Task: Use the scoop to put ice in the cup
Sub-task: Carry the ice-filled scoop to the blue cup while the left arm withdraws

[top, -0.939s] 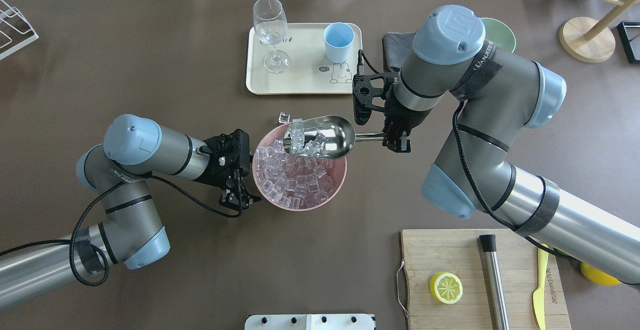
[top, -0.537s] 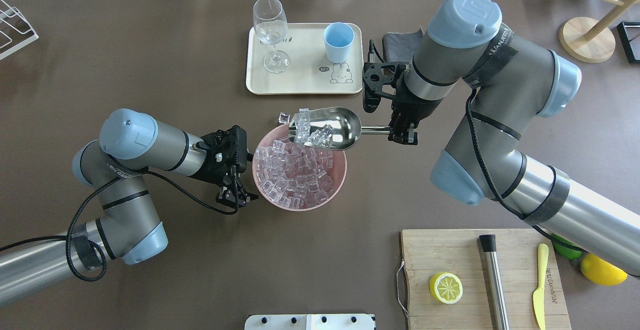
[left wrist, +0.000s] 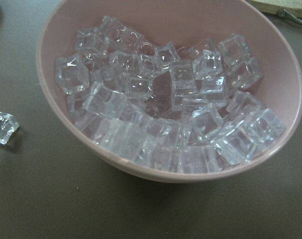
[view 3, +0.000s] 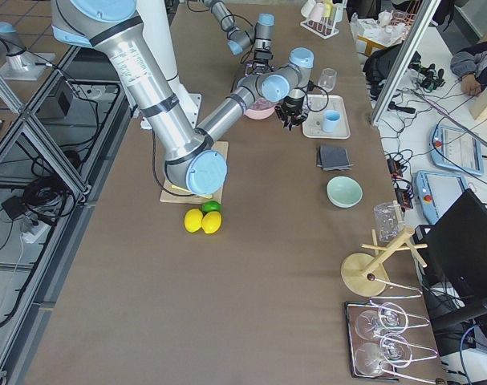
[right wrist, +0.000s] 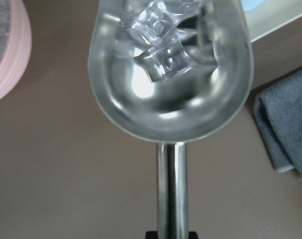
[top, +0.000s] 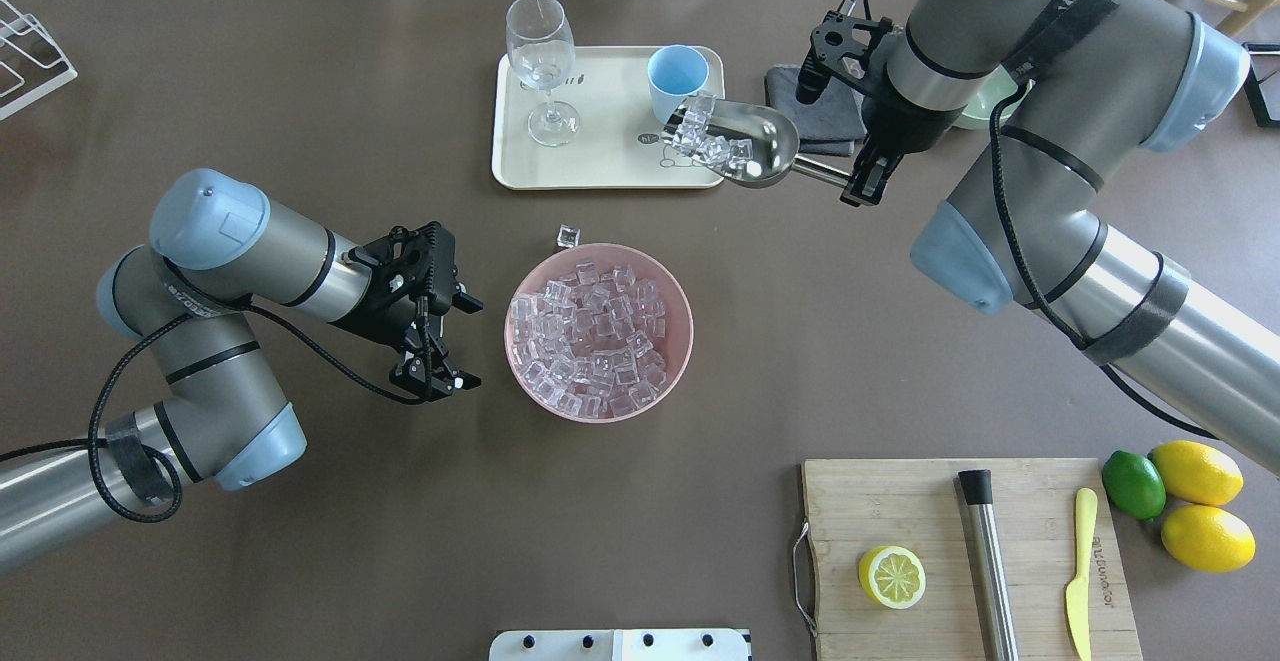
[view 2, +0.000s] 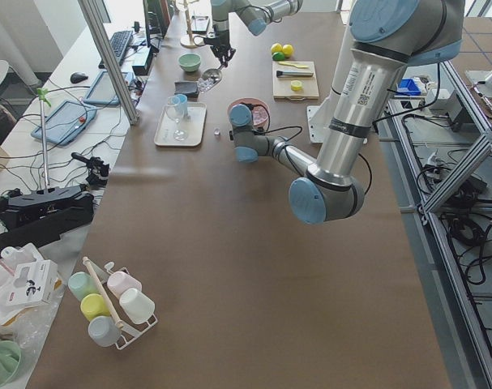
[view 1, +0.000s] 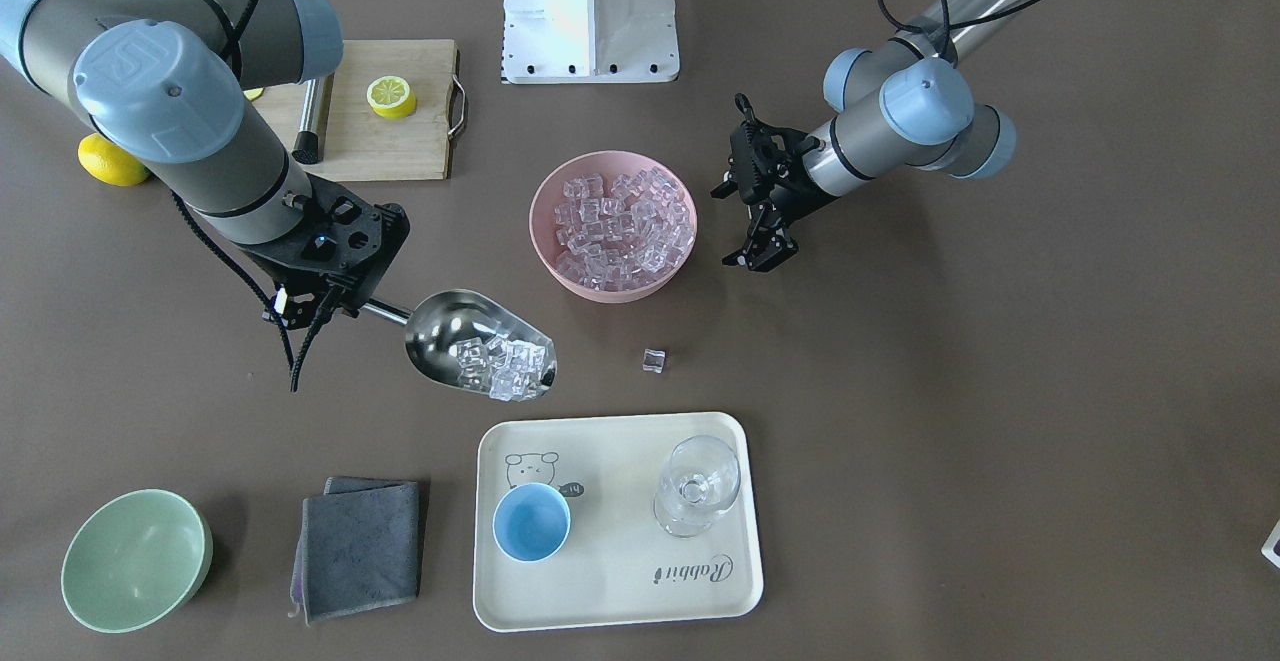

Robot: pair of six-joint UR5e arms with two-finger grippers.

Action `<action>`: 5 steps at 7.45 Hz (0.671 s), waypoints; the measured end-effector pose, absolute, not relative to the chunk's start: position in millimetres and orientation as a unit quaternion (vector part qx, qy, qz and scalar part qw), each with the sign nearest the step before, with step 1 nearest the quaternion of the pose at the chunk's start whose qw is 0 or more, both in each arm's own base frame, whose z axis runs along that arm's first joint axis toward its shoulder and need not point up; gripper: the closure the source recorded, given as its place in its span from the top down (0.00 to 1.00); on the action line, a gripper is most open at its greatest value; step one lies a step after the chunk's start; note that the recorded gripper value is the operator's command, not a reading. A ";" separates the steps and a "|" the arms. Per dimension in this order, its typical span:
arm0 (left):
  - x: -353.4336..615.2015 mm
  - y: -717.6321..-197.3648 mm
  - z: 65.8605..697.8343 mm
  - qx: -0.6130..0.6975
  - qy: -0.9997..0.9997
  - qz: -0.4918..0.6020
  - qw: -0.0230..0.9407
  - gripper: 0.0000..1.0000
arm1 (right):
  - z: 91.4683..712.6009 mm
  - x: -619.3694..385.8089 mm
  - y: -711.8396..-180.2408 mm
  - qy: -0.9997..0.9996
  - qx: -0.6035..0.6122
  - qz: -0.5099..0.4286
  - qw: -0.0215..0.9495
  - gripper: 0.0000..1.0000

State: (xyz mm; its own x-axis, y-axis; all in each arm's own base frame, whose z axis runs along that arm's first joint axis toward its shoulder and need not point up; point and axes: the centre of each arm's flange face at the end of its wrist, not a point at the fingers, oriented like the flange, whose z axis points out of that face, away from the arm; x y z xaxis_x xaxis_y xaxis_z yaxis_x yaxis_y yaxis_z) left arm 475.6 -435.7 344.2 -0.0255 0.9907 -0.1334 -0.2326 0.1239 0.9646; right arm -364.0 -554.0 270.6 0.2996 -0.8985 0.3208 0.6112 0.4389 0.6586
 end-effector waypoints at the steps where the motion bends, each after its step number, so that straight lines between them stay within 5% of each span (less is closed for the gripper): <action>1: 467.6 -438.8 337.2 0.382 0.483 0.532 0.581 0.99 | 281.8 -354.6 -567.7 -0.340 0.193 -0.451 0.802 0.00; 5: 434.4 -436.0 290.0 0.325 0.464 0.549 0.615 0.99 | 287.7 -345.4 -611.4 -0.324 0.152 -0.400 0.844 0.00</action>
